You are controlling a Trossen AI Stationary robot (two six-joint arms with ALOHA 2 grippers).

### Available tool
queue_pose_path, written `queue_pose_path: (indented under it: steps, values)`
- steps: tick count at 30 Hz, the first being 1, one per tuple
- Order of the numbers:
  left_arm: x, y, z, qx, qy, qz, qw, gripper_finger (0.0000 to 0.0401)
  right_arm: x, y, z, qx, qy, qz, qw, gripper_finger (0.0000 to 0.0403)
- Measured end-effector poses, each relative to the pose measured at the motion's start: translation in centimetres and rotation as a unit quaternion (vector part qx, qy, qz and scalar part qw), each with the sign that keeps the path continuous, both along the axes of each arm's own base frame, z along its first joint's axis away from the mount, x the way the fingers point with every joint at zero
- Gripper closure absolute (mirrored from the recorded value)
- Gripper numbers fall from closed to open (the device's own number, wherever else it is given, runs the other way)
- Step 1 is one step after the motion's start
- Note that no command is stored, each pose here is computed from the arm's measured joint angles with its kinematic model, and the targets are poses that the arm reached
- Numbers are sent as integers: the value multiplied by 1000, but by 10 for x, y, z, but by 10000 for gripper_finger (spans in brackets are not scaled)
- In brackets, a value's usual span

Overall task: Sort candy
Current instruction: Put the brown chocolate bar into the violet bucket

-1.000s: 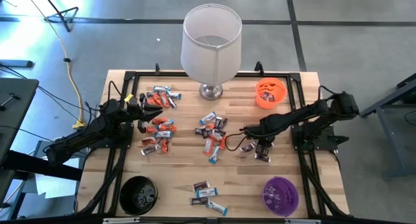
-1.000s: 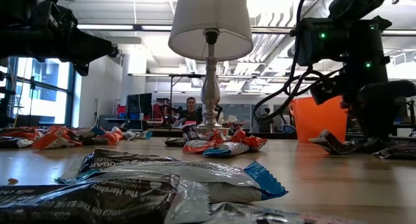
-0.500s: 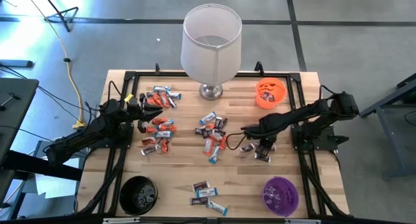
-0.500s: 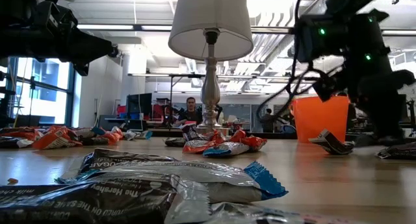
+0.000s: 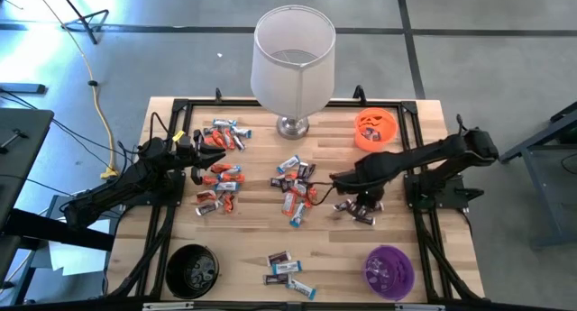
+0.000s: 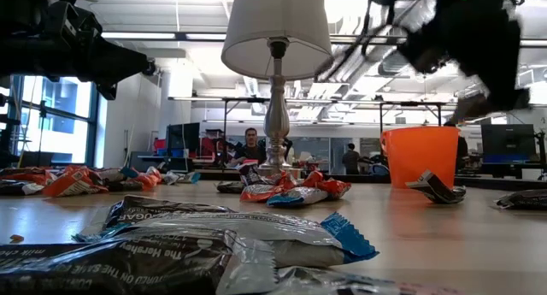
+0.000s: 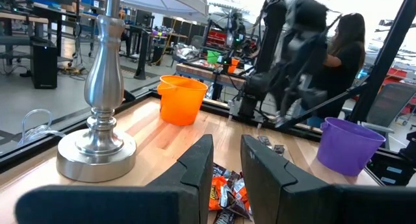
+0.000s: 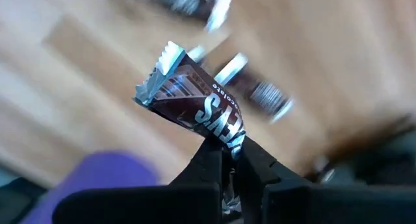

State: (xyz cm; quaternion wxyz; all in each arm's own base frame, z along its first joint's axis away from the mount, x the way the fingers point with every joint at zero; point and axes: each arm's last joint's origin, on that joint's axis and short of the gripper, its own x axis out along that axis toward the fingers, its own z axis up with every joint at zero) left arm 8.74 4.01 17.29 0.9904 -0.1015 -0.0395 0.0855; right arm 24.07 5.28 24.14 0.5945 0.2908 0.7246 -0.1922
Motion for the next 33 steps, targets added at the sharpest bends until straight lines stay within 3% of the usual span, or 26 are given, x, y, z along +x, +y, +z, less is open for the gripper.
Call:
queue_pose_path:
  steps: [9, 16, 21, 26, 33]
  values:
    - [0, 0, 0, 0, 0, 0, 1000, 337, -8, 74, 45, 33, -17, -116, 993, 399]
    - [0, 0, 0, 0, 0, 0, 1000, 337, -36, 132, 51, 62, 18, -222, 973, 399]
    - [0, 0, 0, 0, 0, 0, 1000, 337, -56, 155, 51, 63, 59, -276, 957, 395]
    - [0, 0, 0, 0, 0, 0, 1000, 337, -61, 166, 52, 60, 16, -310, 949, 349]
    - [0, 0, 0, 0, 0, 0, 1000, 337, -63, 169, 51, 62, 24, -304, 950, 269]
